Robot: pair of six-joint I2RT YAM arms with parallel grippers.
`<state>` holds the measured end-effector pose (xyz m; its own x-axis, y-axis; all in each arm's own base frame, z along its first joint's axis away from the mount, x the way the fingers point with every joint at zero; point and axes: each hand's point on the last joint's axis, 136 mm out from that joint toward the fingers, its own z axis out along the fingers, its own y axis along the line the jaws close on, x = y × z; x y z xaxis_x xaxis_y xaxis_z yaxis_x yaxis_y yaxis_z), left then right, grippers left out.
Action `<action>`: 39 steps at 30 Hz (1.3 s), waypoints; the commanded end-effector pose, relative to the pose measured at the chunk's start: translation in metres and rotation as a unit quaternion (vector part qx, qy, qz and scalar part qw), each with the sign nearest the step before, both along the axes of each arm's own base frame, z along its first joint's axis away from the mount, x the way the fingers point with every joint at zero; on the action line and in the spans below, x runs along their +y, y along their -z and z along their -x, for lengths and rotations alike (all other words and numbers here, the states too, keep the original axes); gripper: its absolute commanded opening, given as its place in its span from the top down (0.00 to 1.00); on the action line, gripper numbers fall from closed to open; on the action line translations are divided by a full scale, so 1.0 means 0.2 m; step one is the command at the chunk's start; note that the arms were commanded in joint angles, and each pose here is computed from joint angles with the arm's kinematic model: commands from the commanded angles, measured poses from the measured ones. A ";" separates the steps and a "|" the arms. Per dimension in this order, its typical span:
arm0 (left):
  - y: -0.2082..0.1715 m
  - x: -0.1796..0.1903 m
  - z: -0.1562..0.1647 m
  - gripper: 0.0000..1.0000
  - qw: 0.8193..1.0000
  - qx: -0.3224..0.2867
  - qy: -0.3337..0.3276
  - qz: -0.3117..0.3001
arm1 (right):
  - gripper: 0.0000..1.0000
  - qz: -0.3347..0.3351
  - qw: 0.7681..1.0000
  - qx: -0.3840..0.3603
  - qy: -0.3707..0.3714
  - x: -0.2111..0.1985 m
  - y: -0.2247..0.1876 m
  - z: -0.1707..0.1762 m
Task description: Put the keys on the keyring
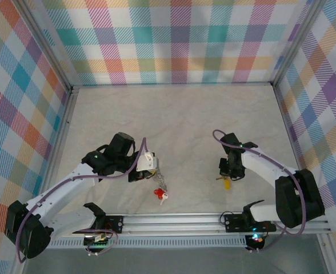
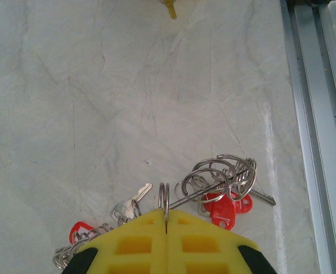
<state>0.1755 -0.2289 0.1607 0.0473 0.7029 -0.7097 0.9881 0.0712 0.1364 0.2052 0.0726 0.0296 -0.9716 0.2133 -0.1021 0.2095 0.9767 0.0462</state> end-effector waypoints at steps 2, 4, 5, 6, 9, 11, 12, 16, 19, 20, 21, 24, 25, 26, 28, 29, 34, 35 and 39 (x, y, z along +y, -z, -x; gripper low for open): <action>-0.06 -0.03 0.02 1.00 1.000 -0.005 0.016 0.007 | 0.81 0.003 1.000 0.011 -0.005 -0.01 -0.01 0.02; -0.06 -0.03 0.02 1.00 1.000 -0.005 0.016 0.007 | 0.79 -0.002 1.000 0.015 -0.005 0.00 0.00 0.03; -0.06 -0.03 0.01 1.00 1.000 -0.006 0.016 0.006 | 0.79 -0.003 1.000 0.015 -0.003 0.00 0.00 0.03; -0.06 -0.03 0.02 1.00 1.000 -0.006 0.016 0.006 | 0.79 -0.003 1.000 0.015 -0.002 0.00 0.00 0.03; -0.06 -0.03 0.02 1.00 1.000 -0.005 0.016 0.006 | 0.78 -0.003 1.000 0.023 -0.005 0.00 0.01 0.04; -0.06 -0.03 0.02 1.00 1.000 -0.005 0.015 0.006 | 0.79 -0.004 1.000 0.030 -0.005 0.01 0.02 0.04; -0.06 -0.03 0.02 1.00 1.000 -0.005 0.016 0.006 | 0.80 -0.001 1.000 0.031 -0.003 0.00 0.03 0.04; -0.07 -0.02 0.01 1.00 1.000 -0.010 0.014 0.006 | 0.81 0.002 1.000 0.031 -0.002 0.00 0.03 0.04; -0.07 -0.02 0.01 1.00 1.000 -0.011 0.013 0.005 | 0.85 0.005 0.999 0.035 -0.003 0.00 0.03 0.04; -0.07 -0.02 0.01 1.00 1.000 -0.011 0.013 0.004 | 0.85 0.004 0.999 0.035 -0.002 0.00 0.03 0.04; -0.06 -0.02 0.01 1.00 1.000 -0.008 0.014 0.004 | 0.87 0.005 0.999 0.035 -0.002 -0.01 0.03 0.05; -0.06 -0.02 0.02 1.00 1.000 -0.009 0.014 0.004 | 0.91 0.006 0.999 0.032 -0.002 -0.01 0.03 0.04; -0.07 -0.02 0.01 1.00 1.000 -0.011 0.014 0.004 | 0.92 0.006 0.999 0.031 -0.002 -0.01 0.03 0.04; -0.07 -0.02 0.02 1.00 1.000 -0.011 0.014 0.004 | 0.92 0.006 0.999 0.032 -0.001 -0.01 0.03 0.04; -0.08 -0.02 0.01 1.00 1.000 -0.012 0.013 0.005 | 0.94 0.005 1.000 0.030 -0.002 -0.01 0.03 0.04; -0.08 -0.02 0.01 1.00 1.000 -0.013 0.013 0.006 | 0.96 0.005 1.000 0.030 -0.004 0.00 0.03 0.04; -0.12 -0.03 0.01 1.00 1.000 -0.017 0.017 0.006 | 1.00 -0.010 1.000 0.013 -0.008 0.01 0.01 0.02; -0.13 -0.03 0.01 1.00 1.000 -0.015 0.019 0.007 | 1.00 -0.024 1.000 0.002 -0.010 0.03 -0.01 0.02; -0.16 -0.05 0.01 1.00 0.999 -0.017 0.029 0.012 | 1.00 -0.104 0.992 -0.065 -0.006 0.14 -0.12 -0.02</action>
